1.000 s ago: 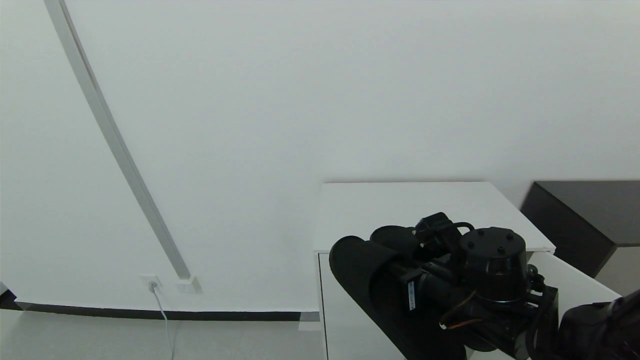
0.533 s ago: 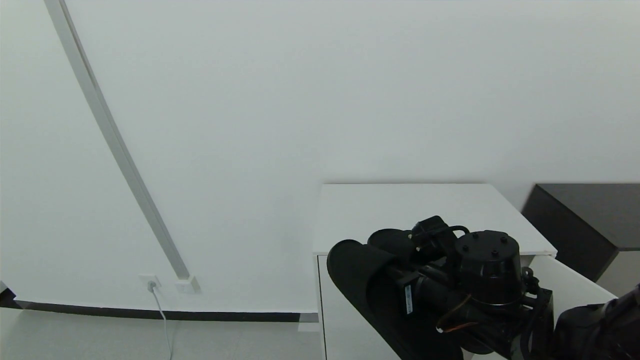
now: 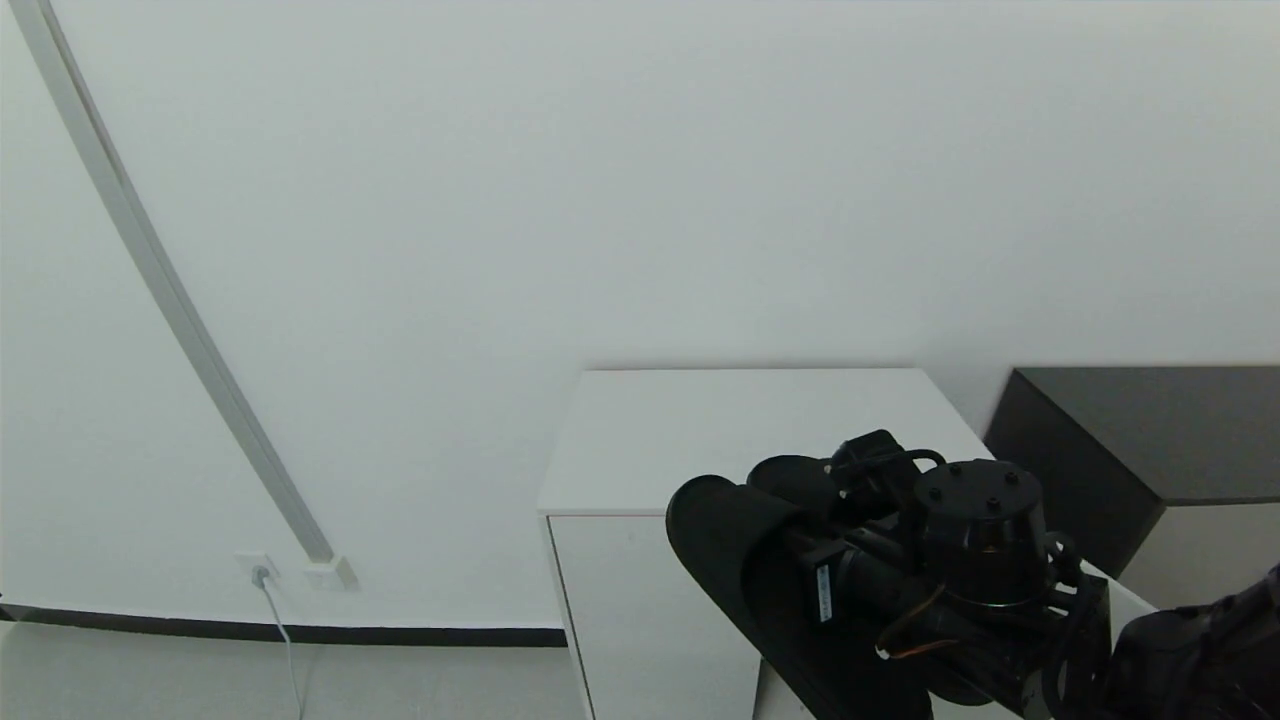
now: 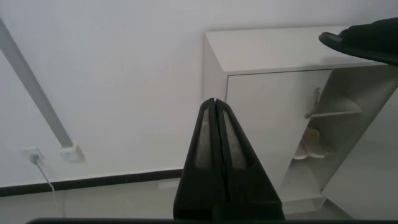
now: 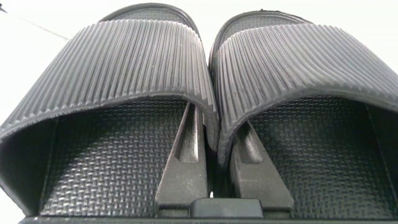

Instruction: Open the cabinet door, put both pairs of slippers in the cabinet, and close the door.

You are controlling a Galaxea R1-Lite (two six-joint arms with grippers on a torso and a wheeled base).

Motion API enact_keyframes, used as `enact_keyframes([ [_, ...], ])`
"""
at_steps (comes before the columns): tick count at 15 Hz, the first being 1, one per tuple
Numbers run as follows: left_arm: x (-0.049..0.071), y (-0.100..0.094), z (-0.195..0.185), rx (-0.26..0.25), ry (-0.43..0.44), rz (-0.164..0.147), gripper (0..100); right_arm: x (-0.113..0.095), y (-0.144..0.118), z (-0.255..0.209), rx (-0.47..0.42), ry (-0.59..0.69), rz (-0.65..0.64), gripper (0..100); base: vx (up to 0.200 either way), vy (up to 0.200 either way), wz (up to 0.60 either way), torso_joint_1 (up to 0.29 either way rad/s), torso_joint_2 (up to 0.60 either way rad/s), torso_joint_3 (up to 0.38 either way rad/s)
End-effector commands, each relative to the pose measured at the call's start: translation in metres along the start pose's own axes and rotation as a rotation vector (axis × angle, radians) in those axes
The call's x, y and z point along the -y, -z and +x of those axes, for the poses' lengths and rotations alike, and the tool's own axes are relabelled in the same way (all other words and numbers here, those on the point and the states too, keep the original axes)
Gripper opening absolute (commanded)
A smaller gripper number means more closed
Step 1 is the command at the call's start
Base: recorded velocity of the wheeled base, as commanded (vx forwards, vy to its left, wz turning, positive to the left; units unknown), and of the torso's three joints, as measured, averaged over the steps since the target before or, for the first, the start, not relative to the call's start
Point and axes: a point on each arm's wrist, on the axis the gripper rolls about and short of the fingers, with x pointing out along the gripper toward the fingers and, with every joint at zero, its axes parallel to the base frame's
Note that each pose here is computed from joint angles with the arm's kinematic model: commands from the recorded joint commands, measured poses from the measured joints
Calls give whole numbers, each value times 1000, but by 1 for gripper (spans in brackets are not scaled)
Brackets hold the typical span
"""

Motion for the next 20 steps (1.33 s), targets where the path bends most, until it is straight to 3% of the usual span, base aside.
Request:
enact_keyframes([
  [1,0,0,0,-1,0,0,0,0,1,1,-2,3,-1,0,0,-200,0,2,2,-7],
  [10,0,0,0,-1,0,0,0,0,1,2,7,4,1,0,0,-200,0,2,2,1],
  [20,0,0,0,-1,1,0,0,0,4,4,1,6,0,0,0,0,0,0,0,0],
])
